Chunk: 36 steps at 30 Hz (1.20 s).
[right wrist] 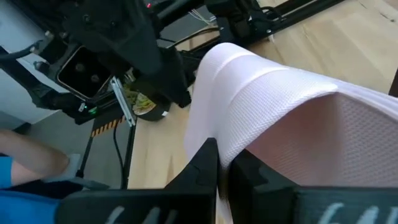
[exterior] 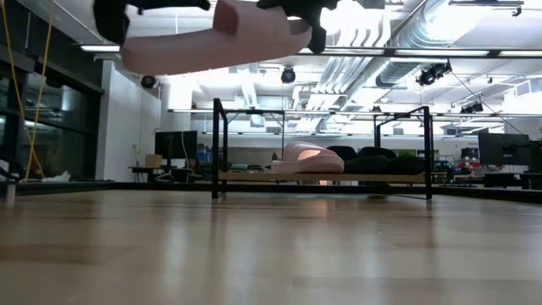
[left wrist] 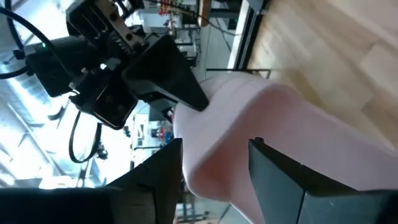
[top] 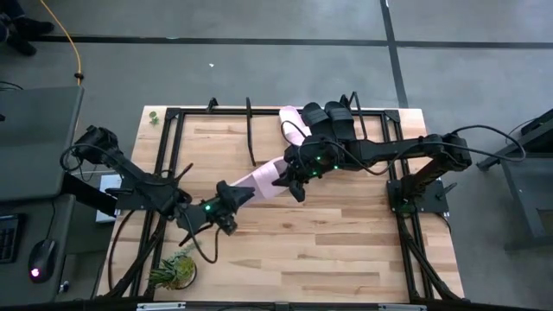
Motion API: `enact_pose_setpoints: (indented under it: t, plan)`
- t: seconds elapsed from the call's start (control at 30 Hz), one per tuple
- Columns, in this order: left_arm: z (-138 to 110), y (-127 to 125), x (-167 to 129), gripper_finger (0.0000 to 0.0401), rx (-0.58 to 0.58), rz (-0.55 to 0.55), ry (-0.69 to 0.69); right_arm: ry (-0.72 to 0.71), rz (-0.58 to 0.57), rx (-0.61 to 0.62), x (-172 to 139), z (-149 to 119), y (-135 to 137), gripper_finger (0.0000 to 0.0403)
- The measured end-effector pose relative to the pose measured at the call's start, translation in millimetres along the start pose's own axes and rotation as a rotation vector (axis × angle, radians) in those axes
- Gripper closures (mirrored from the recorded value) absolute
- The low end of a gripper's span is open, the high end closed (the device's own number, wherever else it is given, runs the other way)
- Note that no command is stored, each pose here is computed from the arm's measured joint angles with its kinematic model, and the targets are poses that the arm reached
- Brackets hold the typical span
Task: Pick and place slides into the shelf
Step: Put the pink slide on the shelf
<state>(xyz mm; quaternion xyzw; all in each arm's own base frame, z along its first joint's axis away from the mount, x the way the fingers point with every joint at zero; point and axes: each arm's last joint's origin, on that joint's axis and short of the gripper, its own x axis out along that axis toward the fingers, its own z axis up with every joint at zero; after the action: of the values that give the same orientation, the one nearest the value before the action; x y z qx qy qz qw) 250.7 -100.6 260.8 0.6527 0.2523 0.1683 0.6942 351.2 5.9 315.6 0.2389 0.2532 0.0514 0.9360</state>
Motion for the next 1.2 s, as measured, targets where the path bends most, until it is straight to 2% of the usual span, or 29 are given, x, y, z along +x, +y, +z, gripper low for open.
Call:
enact_pose_setpoints:
  t: [0.5,0.7,0.97,1.07,1.2]
  plan:
    - [-18,3,33,0.0233,-0.043,-0.03,-0.028,-0.002,0.007,-0.012,1,0,1,0.0403]
    - [-16,5,43,0.0233,-0.099,0.007,-0.048,-0.005,0.009,-0.013,1,0,1,0.0403]
    - [-8,-6,53,0.0234,-0.021,0.016,-0.057,-0.001,0.015,-0.023,1,-1,3,0.0403]
    - [-5,-6,55,0.0246,-0.006,0.014,-0.054,-0.002,0.013,-0.034,2,-1,4,0.0403]
    - [-4,-4,56,0.0288,-0.01,0.019,-0.045,-0.005,0.011,-0.037,2,-1,5,0.0403]
